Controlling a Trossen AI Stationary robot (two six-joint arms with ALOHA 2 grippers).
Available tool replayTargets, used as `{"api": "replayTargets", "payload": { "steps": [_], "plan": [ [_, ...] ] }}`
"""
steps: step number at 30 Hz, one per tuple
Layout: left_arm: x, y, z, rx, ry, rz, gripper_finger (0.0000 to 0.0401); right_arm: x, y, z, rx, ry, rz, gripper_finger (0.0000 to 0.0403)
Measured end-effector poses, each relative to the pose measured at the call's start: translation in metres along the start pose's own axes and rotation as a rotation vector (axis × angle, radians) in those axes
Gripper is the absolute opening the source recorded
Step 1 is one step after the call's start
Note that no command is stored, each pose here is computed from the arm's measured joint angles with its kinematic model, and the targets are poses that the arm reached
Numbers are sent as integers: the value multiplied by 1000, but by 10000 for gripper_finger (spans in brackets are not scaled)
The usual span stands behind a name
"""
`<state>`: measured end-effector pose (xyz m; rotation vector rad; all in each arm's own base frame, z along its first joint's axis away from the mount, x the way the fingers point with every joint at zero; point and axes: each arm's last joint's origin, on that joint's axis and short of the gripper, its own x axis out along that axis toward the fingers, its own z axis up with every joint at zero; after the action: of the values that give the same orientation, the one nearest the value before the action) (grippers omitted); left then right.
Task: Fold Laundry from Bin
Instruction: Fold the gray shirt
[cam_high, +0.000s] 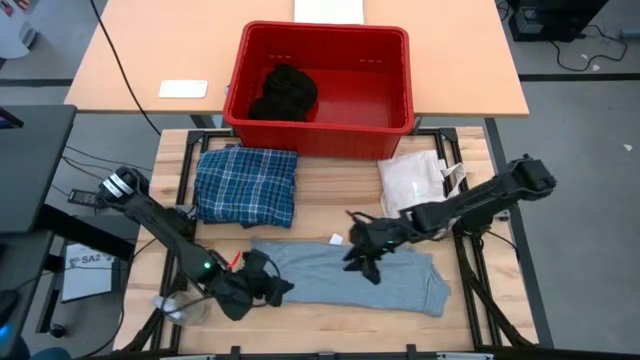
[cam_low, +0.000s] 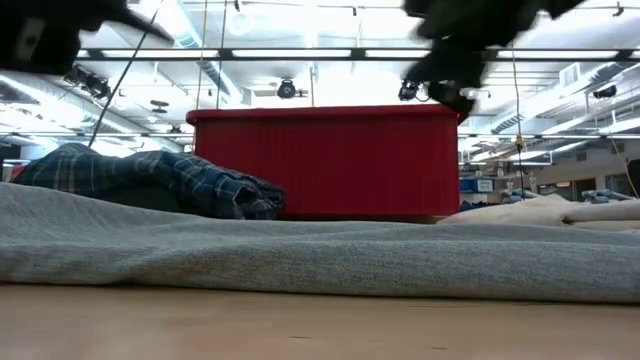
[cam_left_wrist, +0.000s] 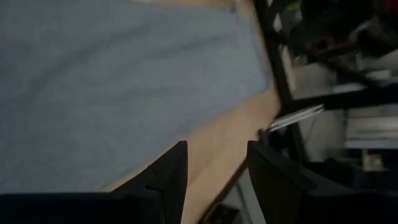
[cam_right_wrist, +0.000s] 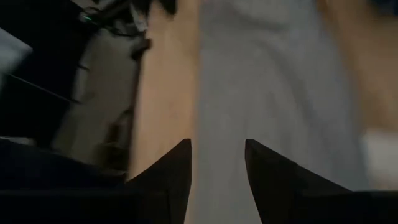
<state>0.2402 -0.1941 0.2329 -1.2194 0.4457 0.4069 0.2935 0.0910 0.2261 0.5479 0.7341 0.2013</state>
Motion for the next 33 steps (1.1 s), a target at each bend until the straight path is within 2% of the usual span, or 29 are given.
{"api": "replayTargets", "payload": {
  "steps": [5,8,11,15,19,22,25,28,33],
  "plan": [
    [14,3,-22,119,160,-27,169,29,-16,23,-235,-2,-102,160],
    [18,6,-34,141,246,-41,169,47,-33,33,-321,15,-168,167],
    [22,10,-42,95,264,-32,169,63,-54,41,-403,47,-210,177],
    [30,19,-48,-22,259,25,169,83,-74,49,-471,92,-191,192],
    [39,28,-54,-285,239,99,169,102,-88,47,-466,149,-137,201],
    [45,30,-56,-357,244,104,169,114,-97,41,-447,184,-152,203],
    [51,28,-54,-377,240,85,169,119,-104,33,-377,224,-218,200],
    [58,33,-52,-335,218,110,169,118,-107,29,-327,269,-275,189],
    [62,45,-48,-258,195,211,169,112,-111,18,-233,396,-326,119]
  ]
}}
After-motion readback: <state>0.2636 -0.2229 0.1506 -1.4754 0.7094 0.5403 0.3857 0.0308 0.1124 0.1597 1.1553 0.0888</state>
